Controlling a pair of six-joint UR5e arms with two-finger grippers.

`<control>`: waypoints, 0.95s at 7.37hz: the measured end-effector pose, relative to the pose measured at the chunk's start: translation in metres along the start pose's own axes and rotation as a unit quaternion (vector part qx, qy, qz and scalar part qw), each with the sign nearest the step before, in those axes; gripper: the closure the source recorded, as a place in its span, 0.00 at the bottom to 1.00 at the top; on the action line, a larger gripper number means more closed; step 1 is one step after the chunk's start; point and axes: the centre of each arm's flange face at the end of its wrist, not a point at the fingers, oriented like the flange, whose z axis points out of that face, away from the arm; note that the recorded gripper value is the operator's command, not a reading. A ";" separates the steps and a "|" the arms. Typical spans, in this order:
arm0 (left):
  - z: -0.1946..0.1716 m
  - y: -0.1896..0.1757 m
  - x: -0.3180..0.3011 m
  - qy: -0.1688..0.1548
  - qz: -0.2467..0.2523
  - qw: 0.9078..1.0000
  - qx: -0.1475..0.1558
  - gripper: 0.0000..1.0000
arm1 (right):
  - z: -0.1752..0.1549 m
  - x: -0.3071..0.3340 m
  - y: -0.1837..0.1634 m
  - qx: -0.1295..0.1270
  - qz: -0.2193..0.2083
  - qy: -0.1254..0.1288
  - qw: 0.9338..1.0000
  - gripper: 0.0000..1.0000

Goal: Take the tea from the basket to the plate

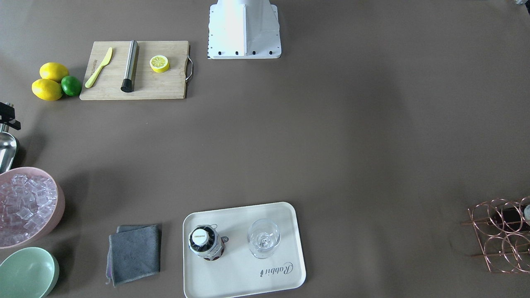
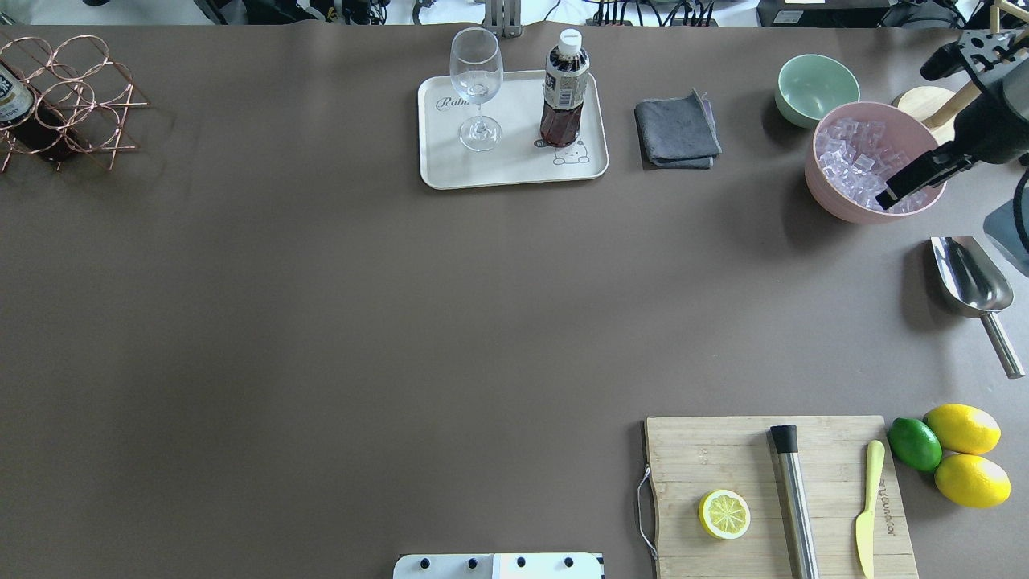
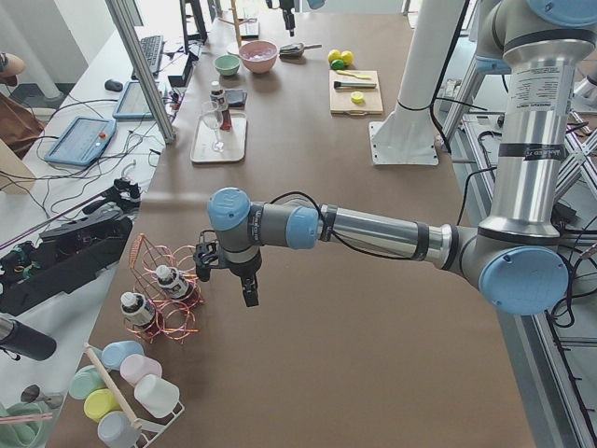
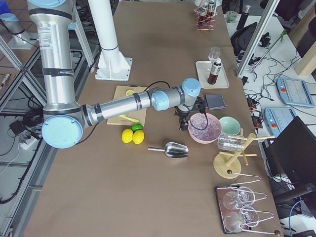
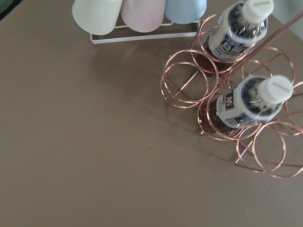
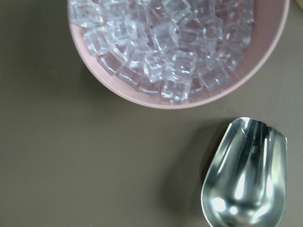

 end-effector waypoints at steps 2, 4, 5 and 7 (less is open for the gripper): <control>0.020 0.007 0.012 0.001 0.068 0.997 -0.018 0.03 | -0.001 0.055 0.058 -0.011 0.067 0.010 0.998 0.00; 0.029 0.016 0.006 0.002 0.105 0.994 -0.022 0.03 | -0.010 0.108 0.103 -0.006 0.126 0.020 0.992 0.00; 0.035 0.024 -0.006 0.003 0.115 0.993 -0.020 0.03 | -0.014 0.127 0.119 -0.003 0.150 0.026 0.988 0.00; 0.037 0.041 -0.036 0.012 0.110 0.994 -0.008 0.03 | -0.017 0.155 0.136 -0.001 0.179 0.051 0.982 0.00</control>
